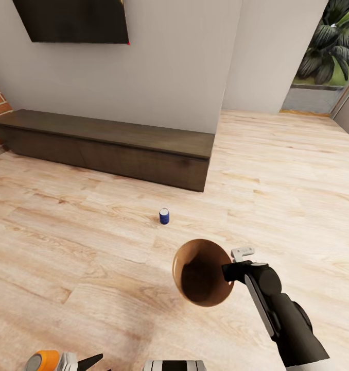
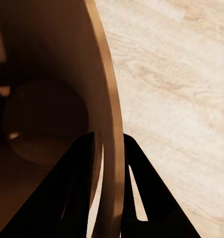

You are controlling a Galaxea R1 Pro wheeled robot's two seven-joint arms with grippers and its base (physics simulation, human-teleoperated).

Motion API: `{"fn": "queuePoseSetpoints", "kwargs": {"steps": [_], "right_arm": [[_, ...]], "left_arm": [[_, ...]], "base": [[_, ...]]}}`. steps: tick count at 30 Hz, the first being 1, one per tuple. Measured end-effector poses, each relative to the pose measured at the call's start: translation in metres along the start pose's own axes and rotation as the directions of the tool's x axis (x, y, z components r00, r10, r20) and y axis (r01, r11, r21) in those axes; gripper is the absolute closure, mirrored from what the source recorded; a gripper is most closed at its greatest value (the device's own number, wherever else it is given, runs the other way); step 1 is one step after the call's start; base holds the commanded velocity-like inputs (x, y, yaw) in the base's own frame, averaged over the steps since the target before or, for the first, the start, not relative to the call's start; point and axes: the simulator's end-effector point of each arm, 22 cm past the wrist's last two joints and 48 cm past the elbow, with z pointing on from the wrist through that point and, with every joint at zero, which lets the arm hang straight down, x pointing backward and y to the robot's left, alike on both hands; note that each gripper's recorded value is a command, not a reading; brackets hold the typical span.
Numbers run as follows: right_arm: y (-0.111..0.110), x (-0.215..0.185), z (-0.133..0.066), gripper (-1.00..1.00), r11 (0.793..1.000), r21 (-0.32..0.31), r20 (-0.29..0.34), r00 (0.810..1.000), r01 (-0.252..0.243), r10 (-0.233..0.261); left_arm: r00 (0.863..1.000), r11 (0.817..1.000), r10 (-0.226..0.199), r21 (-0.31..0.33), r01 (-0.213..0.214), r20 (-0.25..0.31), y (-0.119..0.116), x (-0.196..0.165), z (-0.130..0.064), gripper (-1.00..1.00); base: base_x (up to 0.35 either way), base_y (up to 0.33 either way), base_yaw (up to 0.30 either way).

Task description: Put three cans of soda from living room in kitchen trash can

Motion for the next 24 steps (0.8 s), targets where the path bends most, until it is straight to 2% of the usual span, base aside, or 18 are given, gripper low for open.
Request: {"fn": "queuePoseSetpoints", "kwargs": {"steps": [24], "right_arm": [[0.0031, 0.0033, -0.0038, 1.00, 1.000, -0.006, -0.003, 1.000, -0.001, 0.001]], "left_arm": [[1.000, 1.000, 0.000, 0.000, 0.000, 0.000, 0.0000, 0.0001, 0.0000, -1.00]], "base": [[0.000, 0.000, 0.000]]}}
